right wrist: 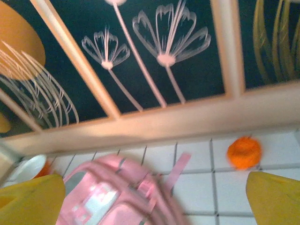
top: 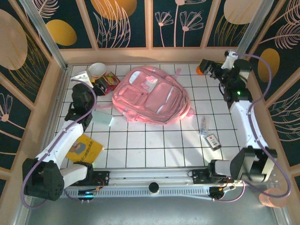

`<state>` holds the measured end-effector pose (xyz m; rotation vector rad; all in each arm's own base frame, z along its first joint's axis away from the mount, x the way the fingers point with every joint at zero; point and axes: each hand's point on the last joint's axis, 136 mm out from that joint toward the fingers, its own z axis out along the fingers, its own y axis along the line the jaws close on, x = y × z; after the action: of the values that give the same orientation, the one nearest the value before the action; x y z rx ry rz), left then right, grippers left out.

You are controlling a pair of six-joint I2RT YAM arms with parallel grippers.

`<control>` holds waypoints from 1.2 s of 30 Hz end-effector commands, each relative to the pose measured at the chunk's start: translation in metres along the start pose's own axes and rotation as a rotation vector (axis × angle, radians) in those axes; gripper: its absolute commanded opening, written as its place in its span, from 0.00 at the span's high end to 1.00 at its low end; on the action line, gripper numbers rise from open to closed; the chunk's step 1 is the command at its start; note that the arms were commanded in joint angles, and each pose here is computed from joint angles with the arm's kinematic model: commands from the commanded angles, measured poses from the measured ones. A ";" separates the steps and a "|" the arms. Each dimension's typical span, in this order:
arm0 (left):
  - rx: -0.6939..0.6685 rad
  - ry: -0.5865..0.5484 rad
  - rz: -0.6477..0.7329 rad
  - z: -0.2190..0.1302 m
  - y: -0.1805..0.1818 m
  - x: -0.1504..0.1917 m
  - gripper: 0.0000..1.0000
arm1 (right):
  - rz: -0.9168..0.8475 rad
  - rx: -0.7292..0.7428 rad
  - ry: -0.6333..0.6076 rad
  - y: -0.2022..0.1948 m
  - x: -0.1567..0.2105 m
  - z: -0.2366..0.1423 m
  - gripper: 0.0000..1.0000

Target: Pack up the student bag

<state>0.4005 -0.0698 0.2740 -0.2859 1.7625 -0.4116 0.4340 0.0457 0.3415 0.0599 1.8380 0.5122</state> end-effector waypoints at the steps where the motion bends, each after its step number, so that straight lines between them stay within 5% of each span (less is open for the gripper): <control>1: -0.004 0.307 -0.122 0.005 -0.005 0.080 0.57 | 0.191 0.071 0.381 -0.009 0.096 0.026 0.01; 5: 0.036 0.413 -0.125 0.015 -0.024 0.121 0.58 | 0.156 0.045 0.432 0.011 0.128 0.059 0.03; 9: 0.036 0.485 -0.168 0.024 -0.024 0.152 0.64 | 0.213 -0.002 0.502 0.024 0.170 0.089 0.24; 15: 0.036 0.533 -0.201 0.036 -0.019 0.184 0.66 | 0.261 0.089 0.611 0.010 0.243 0.106 0.37; 22: 0.038 0.595 -0.229 0.056 -0.015 0.219 0.67 | 0.356 0.112 0.766 0.015 0.319 0.058 0.43; 30: 0.033 0.644 -0.254 0.082 -0.013 0.246 0.67 | 0.421 -0.001 0.944 0.106 0.368 -0.023 0.41; 36: 0.052 0.596 -0.212 0.098 -0.028 0.220 0.65 | 0.376 -0.038 0.899 0.148 0.331 -0.042 0.34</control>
<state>0.4565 -0.1778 0.0734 -0.3892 2.2300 -0.7074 0.2563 0.2629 0.0769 0.1040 2.7325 0.9109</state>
